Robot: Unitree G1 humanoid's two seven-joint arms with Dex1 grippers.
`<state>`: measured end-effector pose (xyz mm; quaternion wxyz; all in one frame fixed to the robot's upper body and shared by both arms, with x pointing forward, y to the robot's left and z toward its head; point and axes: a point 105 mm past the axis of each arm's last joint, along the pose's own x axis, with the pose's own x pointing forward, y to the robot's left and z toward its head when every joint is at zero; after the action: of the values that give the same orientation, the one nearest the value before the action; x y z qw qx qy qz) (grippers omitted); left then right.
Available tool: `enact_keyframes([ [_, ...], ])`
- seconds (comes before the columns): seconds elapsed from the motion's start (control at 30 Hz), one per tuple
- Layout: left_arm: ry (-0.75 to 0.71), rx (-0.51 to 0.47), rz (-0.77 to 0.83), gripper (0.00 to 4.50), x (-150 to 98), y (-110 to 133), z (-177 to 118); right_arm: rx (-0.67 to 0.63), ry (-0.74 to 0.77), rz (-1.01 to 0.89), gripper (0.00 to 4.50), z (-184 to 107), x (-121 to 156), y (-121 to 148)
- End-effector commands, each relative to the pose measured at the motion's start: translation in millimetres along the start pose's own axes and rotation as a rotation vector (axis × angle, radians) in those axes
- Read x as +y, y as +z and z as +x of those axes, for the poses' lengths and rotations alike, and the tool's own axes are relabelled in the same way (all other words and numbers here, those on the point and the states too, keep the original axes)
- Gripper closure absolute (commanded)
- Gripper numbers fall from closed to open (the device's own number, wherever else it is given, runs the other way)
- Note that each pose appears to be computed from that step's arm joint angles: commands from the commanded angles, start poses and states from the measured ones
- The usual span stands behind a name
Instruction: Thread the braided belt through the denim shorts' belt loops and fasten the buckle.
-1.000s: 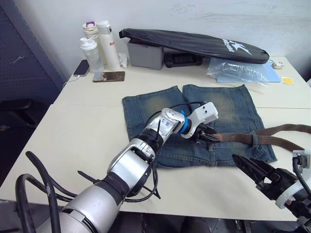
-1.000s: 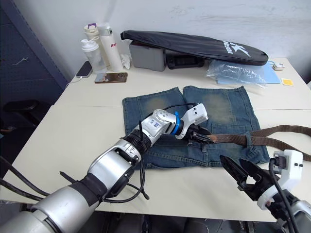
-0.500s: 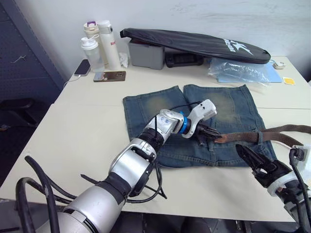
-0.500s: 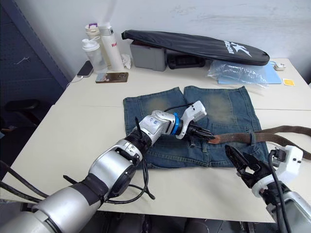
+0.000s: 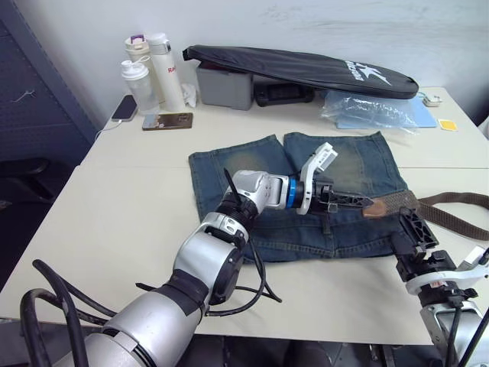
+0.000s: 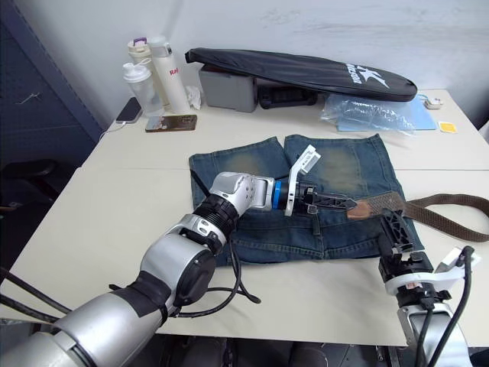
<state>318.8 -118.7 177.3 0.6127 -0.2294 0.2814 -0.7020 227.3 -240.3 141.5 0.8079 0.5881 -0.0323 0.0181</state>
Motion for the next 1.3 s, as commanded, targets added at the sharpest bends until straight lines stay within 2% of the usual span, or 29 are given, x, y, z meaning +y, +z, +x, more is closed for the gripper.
enact_keyframes([
  [0.03,-0.051,-0.036,0.024,4.44,-13,13,-1,-0.008,0.058,0.042,0.0,3,5,-1],
  [0.37,-0.013,-0.032,0.04,4.44,-7,12,-10,-0.026,0.164,-0.034,0.0,11,13,11],
  [0.63,0.009,-0.024,0.05,4.44,-1,9,-14,0.064,0.275,-0.114,0.0,20,29,7],
  [0.87,0.021,-0.022,0.058,4.44,1,8,-17,0.094,0.3,-0.124,0.0,33,31,9],
  [0.97,0.033,-0.022,0.065,4.5,3,8,-19,0.106,0.302,-0.119,0.84,35,30,8],
  [1.0,0.035,-0.022,0.067,4.5,4,8,-20,0.107,0.304,-0.116,1.41,35,30,8],
  [1.03,0.04,-0.017,0.076,4.5,5,7,-21,0.105,0.304,-0.11,1.75,36,30,8],
  [1.2,0.048,-0.006,0.094,4.5,7,6,-24,0.099,0.305,-0.093,4.12,37,29,8],
  [1.23,0.051,-0.009,0.096,4.5,7,6,-24,0.099,0.305,-0.092,4.39,37,29,7],
  [1.3,0.058,-0.029,0.099,4.5,8,9,-25,0.099,0.304,-0.089,4.39,37,29,6],
])
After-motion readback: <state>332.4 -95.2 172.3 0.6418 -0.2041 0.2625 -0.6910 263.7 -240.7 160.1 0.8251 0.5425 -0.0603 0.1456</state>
